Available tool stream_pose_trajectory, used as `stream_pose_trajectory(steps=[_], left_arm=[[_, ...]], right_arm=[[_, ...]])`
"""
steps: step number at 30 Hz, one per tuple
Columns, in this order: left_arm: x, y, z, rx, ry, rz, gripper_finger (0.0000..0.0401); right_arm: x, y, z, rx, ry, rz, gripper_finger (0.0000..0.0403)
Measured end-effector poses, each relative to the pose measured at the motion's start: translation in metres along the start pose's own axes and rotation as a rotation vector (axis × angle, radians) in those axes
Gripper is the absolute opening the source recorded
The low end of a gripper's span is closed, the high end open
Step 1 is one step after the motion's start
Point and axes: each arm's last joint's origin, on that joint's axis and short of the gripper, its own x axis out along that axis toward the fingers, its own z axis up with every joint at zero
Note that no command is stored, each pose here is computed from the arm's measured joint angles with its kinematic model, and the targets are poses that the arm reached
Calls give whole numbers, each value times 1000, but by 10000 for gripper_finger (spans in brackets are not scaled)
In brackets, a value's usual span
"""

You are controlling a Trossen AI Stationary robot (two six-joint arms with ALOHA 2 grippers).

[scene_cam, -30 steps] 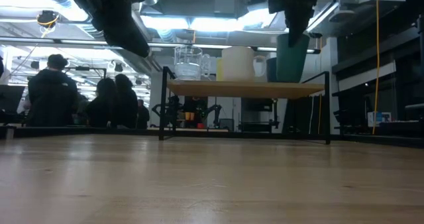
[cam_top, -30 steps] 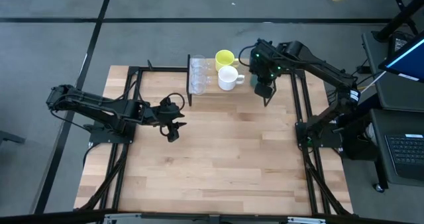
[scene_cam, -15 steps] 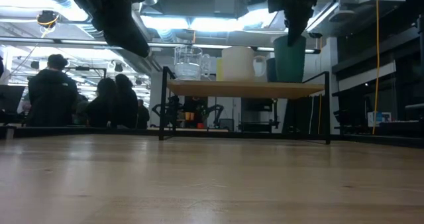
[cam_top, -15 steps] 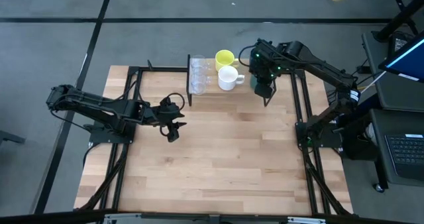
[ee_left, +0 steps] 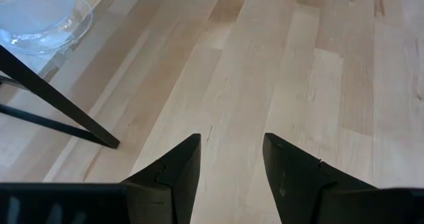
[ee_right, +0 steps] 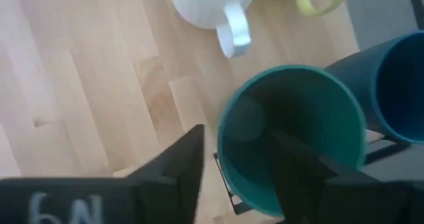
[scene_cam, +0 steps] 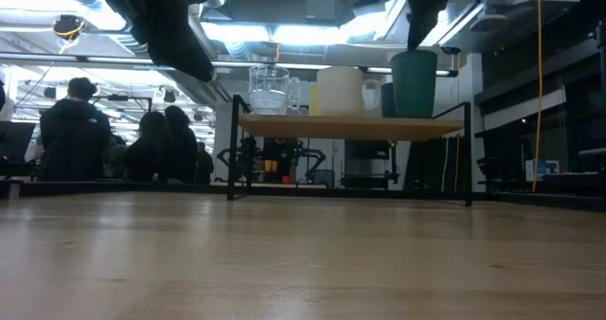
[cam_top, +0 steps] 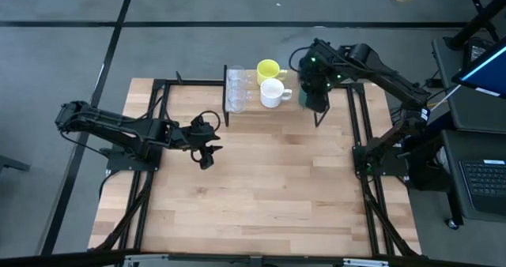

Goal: Stack small to large cups/mugs on shelf
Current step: Return to Home Position

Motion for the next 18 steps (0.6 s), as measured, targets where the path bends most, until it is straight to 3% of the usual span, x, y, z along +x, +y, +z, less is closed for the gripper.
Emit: stream_pose_trajectory(steps=[8, 16, 18], left_arm=[[0, 0, 0, 6, 0, 0, 158], [0, 0, 0, 8, 0, -1, 158], [0, 0, 0, -6, 1, -3, 158]], right_arm=[[-29, -1, 1, 85, -67, -13, 205], [-45, -2, 3, 119, -132, -22, 212], [-46, -2, 3, 183, -135, -19, 211]])
